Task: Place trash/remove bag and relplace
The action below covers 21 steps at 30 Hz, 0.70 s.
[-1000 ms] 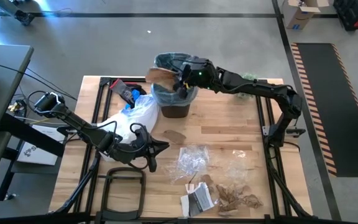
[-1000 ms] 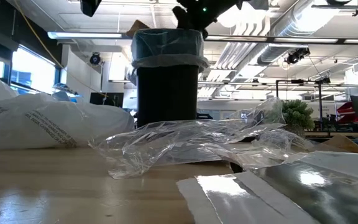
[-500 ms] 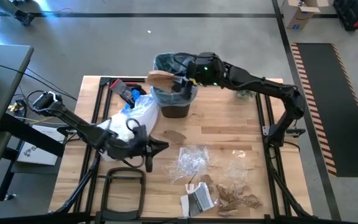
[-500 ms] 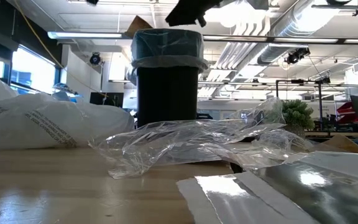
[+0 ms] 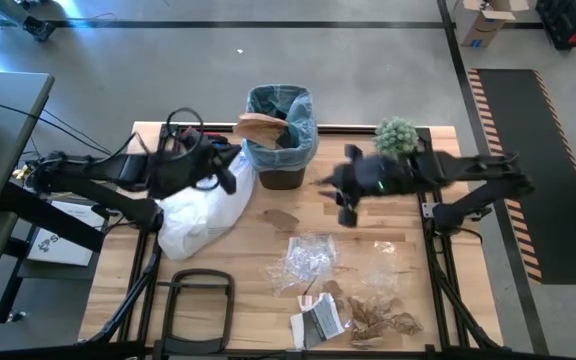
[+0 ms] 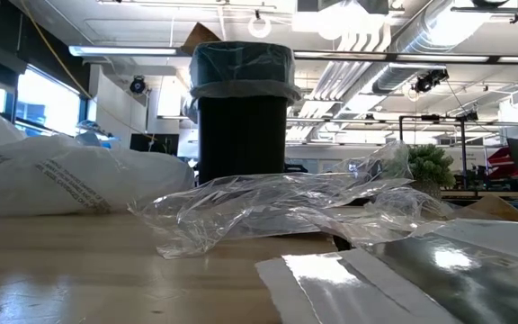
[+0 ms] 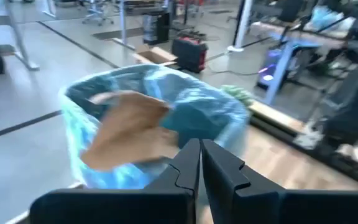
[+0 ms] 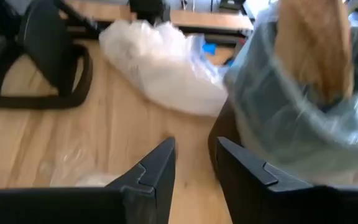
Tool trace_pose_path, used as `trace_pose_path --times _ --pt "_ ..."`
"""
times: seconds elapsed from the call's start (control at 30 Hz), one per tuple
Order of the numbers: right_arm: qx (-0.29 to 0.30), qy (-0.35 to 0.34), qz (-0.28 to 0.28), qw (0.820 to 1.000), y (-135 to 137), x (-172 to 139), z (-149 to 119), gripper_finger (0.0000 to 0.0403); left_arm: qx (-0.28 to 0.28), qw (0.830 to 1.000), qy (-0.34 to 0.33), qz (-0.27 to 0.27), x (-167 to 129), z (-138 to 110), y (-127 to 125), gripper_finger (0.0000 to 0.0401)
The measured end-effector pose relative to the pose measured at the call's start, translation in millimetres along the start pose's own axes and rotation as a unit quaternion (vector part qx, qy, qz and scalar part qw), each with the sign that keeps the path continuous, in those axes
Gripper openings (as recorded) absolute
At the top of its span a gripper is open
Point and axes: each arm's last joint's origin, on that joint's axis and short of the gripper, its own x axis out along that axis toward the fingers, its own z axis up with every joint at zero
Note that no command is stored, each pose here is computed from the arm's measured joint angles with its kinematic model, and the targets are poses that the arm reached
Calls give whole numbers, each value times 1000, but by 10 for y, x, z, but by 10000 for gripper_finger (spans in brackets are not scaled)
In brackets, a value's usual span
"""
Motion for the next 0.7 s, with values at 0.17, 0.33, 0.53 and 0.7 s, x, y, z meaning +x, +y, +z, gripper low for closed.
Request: trace_pose_path --times 0.17,0.33,0.53,0.7 --pt "12 -15 -21 1000 279 -224 -247 99 27 999 15 34 278 50 200 0" --pt "24 -27 -51 998 420 -272 -424 99 15 999 31 25 732 37 330 0" --pt "31 -29 -54 998 499 -240 -495 99 -5 997 -8 -82 1249 101 335 0" --pt "44 -24 -54 997 501 -229 -518 99 14 994 4 -108 1314 339 307 0"
